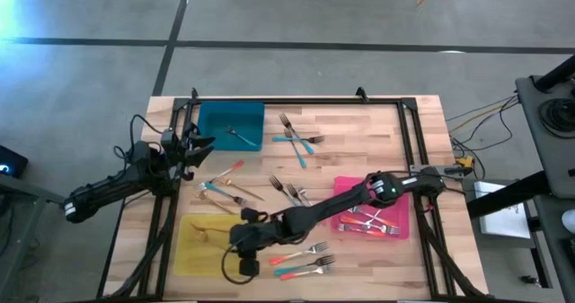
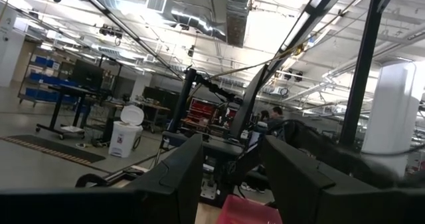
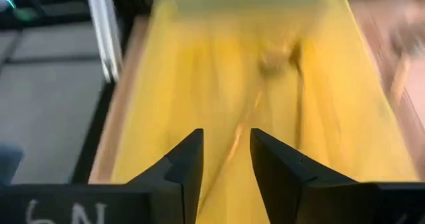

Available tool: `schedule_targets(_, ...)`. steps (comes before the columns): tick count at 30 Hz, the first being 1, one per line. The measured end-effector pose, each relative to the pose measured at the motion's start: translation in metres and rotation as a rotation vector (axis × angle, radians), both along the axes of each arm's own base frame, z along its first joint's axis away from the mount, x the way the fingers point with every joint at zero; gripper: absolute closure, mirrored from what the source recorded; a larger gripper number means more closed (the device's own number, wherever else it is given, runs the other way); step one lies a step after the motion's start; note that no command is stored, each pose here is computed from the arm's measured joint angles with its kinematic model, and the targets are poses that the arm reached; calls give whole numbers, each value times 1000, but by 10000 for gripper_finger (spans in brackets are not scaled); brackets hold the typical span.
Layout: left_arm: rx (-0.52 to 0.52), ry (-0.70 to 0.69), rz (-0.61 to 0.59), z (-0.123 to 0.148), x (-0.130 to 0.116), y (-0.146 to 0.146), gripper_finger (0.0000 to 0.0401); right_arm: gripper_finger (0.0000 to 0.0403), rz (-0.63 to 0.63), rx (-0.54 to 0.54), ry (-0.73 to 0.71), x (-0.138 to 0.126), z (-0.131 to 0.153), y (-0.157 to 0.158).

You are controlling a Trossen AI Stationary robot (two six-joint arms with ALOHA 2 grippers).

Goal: Sort silverware by color (type)
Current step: Put the orange fork into the red bin

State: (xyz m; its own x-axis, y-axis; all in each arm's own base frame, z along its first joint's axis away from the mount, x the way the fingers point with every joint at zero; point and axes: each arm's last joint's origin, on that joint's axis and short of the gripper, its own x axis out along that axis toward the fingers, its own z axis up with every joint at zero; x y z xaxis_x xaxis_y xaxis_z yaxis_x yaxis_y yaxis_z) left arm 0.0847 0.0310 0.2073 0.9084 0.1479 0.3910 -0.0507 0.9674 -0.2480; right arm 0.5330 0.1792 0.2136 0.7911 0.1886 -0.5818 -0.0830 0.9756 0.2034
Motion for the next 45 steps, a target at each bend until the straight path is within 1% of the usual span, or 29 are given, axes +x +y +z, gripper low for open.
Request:
schedule_targets(4,0,0,0,0,0,0,260,289,-76,15,239,-26,24,-5)
schedule_targets(6,0,1,0,0,0,0,260,296,-113,3,362,-43,29,-5)
schedule_targets(10,-2,4,0,0,0,0,260,311,-195,-19,606,-72,23,5)
schedule_targets(12,-2,5,0,-1,0,0,260,317,-209,-50,692,-84,20,12)
schedule_targets(14,-3,5,0,-1,0,0,260,322,-202,-86,746,-94,19,18)
schedule_targets(18,-3,5,0,0,0,0,260,325,-181,-112,771,-100,18,24)
schedule_targets(22,-3,6,0,-1,0,0,260,318,-137,-141,774,-98,16,20)
schedule_targets(25,-3,6,0,-1,0,0,260,310,-122,-131,831,-99,4,14)
schedule_targets(28,-3,5,0,0,0,0,260,303,-124,-145,873,-100,-10,11)
schedule_targets(32,-2,5,0,-1,0,0,260,301,-105,-147,857,-98,-26,12)
schedule_targets(37,-3,5,0,-1,0,0,260,307,-56,-166,834,-98,-40,10)
schedule_targets(41,-3,6,0,-1,0,0,260,310,-38,-167,853,-104,-45,8)
schedule_targets(45,-4,8,0,-1,0,0,260,308,-38,-135,817,-106,-44,8)
